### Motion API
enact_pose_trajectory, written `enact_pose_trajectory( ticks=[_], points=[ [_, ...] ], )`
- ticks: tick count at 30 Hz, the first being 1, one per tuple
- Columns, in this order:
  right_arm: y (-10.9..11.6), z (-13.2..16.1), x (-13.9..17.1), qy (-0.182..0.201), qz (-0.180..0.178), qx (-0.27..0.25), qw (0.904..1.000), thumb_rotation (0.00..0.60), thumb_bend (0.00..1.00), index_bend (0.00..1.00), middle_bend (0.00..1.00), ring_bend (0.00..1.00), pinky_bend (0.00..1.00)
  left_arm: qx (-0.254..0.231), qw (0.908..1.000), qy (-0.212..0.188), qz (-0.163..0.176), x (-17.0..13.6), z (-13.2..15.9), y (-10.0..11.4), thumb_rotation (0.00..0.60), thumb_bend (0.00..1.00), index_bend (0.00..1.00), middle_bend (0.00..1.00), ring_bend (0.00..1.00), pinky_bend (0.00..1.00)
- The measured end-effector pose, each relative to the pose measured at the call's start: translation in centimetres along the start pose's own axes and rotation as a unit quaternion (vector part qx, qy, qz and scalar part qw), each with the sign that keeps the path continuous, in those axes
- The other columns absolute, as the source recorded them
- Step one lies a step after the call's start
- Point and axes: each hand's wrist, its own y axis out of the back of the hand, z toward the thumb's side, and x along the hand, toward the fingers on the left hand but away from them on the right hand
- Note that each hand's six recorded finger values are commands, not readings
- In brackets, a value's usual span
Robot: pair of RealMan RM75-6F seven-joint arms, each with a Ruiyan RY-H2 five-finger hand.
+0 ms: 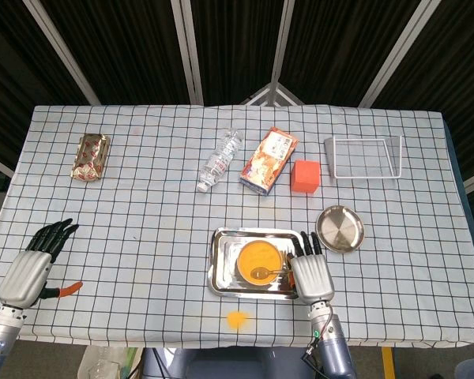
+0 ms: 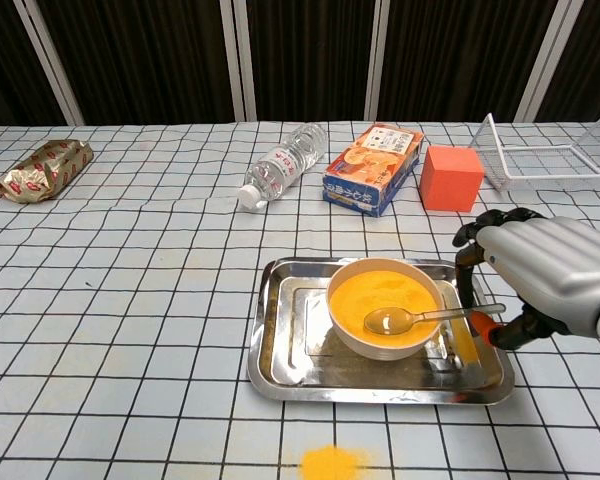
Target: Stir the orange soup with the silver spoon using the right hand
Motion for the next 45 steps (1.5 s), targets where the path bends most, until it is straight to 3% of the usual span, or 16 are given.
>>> enact_pose_trajectory(
  ticks=[5,12,16,21,45],
  points=[
    [0.4,0.1,-0.1,0.003,-0.009,-0.003,0.9999,0.6,0.59,0.65,0.25,0.02,0.0,-0.001,1.0,0.0,0.001,0.0,0.0,0.0,0.6,0.02,0.0,0.0,0.0,0.0],
    [1.7,0.2,-0.6,0.008,-0.05,0.004,0.9987,0.6,0.61,0.73,0.41,0.2,0.11,-0.001,1.0,0.0,0.001,0.0,0.0,0.0,0.6,0.02,0.0,0.0,0.0,0.0],
    [2.4,0.0,-0.9,0.005,-0.069,0.01,0.9975,0.6,0.62,0.75,0.52,0.38,0.29,-0.002,1.0,-0.001,0.001,0.0,0.0,0.0,0.6,0.02,0.0,0.0,0.0,0.0],
    [2.5,-0.1,-1.0,0.004,-0.077,0.022,0.9967,0.6,0.63,0.77,0.61,0.5,0.46,-0.002,1.0,-0.001,0.001,0.0,0.0,0.1,0.6,0.02,0.0,0.0,0.0,0.0],
    [3.4,0.7,-0.8,0.017,-0.095,0.037,0.9946,0.6,0.63,0.79,0.63,0.52,0.48,-0.004,1.0,-0.001,-0.001,0.0,0.0,0.0,0.6,0.02,0.0,0.0,0.0,0.0]
  ],
)
